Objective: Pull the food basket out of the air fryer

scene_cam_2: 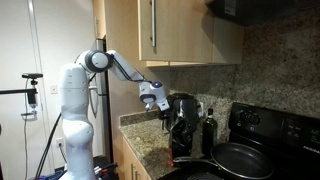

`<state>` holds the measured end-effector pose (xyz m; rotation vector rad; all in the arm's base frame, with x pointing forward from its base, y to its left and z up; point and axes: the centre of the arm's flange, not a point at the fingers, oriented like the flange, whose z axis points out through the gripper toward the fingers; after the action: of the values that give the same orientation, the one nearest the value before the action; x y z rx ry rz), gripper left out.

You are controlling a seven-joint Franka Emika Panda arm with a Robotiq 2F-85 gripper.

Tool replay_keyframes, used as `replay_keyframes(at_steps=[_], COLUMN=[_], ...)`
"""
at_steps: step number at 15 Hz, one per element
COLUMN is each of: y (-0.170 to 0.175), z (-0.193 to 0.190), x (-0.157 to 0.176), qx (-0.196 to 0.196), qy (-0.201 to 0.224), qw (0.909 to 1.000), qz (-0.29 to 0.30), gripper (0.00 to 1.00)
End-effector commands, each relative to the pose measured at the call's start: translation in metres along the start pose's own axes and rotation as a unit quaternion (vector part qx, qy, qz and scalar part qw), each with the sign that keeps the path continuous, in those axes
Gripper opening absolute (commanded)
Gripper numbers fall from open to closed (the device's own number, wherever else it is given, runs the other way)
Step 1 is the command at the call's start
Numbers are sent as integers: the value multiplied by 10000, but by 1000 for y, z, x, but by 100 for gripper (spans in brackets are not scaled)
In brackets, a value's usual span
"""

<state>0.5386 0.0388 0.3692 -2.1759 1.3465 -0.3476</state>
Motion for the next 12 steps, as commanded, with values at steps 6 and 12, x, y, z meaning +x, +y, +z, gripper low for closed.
replay_keyframes(at_steps=[6,12], y=[6,25], z=[-42,-64], x=[-22,-37], qx=[-714,-913], qy=[347,664], qw=[9961,9909], qz=[-391,-735], gripper=[100,100])
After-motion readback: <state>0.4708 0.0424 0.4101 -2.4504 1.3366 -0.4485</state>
